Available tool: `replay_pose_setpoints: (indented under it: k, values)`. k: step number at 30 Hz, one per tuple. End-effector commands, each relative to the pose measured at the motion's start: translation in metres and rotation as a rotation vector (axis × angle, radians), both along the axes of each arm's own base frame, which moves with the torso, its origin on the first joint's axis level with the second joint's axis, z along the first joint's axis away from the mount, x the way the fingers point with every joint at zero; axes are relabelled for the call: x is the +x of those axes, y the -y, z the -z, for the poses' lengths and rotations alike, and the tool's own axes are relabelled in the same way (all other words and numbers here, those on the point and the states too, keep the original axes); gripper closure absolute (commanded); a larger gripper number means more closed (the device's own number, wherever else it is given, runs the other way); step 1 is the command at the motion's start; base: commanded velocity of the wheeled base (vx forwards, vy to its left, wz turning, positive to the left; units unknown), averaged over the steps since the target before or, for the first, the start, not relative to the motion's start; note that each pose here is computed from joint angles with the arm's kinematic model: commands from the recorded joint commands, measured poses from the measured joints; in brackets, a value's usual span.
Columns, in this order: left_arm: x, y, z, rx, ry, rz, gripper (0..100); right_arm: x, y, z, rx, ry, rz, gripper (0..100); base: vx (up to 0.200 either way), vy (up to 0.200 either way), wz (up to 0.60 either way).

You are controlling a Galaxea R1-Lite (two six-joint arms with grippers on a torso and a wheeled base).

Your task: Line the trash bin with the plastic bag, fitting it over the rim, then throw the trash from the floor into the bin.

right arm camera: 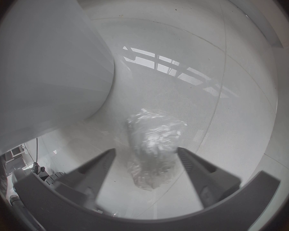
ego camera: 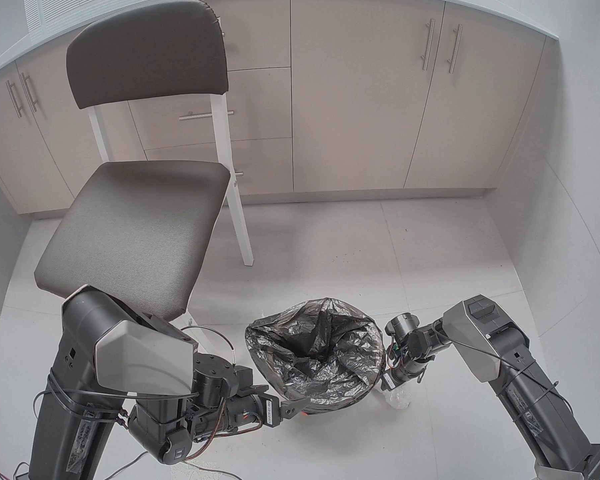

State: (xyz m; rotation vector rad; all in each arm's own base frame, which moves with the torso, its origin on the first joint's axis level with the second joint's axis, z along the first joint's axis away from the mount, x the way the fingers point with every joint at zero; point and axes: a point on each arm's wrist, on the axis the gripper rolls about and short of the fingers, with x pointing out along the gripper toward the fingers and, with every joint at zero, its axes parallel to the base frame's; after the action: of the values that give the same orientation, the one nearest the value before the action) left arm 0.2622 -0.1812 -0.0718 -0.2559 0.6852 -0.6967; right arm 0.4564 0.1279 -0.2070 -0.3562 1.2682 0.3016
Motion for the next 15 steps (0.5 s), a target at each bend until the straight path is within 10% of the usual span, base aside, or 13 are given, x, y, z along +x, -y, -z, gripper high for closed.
replay_pose_setpoints:
  k: [1,15]
  values:
    - [0.0002,-0.0005,-0.0007,-0.001,0.001,-0.002,0,-0.0003,-0.0002,0.0007,-0.001,-0.001,-0.003,100,0.000,0.000,0.00]
    - [0.0005,-0.0009,-0.0007,-0.002,0.000,-0.004,0,-0.0008,-0.0002,0.0008,0.004,-0.007,-0.004,100,0.000,0.000,0.00]
